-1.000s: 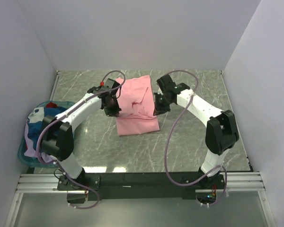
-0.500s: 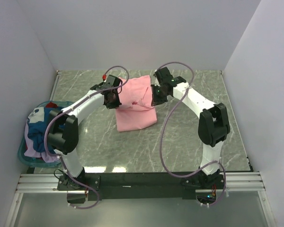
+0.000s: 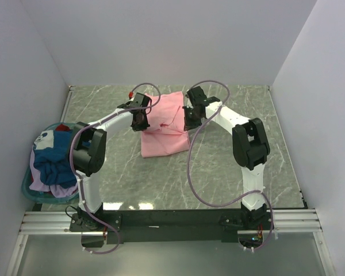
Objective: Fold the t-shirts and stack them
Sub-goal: Fold the tshirt
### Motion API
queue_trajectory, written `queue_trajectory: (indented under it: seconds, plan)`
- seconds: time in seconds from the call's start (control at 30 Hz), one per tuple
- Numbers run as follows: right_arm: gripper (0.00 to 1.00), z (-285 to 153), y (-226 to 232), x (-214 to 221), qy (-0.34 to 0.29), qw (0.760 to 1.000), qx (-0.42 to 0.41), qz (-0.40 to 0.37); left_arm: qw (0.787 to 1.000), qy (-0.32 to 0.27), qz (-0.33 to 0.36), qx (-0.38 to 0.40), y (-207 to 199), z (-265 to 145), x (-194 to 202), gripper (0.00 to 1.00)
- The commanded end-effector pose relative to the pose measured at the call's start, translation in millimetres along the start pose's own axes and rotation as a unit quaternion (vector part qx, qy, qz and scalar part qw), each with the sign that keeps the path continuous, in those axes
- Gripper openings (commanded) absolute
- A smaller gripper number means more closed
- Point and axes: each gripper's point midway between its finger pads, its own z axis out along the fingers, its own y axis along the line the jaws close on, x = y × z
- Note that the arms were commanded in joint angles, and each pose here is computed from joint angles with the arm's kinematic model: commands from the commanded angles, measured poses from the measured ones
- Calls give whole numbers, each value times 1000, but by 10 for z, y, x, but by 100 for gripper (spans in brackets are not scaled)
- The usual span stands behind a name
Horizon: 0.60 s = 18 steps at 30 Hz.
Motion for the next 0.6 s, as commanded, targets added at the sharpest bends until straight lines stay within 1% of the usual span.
queue_trajectory:
  seconds: [0.0, 0.13, 0.2, 0.37, 0.47, 0.53, 0.57]
  plan:
    - [0, 12, -23, -265, -48, 999, -1, -17, 998, -58, -7, 11, -86, -19, -356, 1]
    - [5, 48, -77, -266, -52, 998, 7, -19, 998, -56, -8, 5, -72, 63, -325, 2]
    - [6, 10, -65, -299, -61, 998, 7, -24, 998, -55, -9, 3, -58, 81, -304, 2]
    - [1, -83, -62, -350, -79, 996, 6, -34, 997, -72, -18, 9, -58, 4, -359, 1]
    - [0, -260, -4, -424, -103, 994, -4, -44, 995, -92, -25, 21, -65, -153, -436, 1]
    - [0, -318, 8, -393, -108, 993, -9, -47, 995, -97, -28, 24, -57, -205, -444, 1]
    - [0, -410, 44, -438, -121, 991, -15, -50, 994, -100, -28, 26, -54, -226, -448, 1]
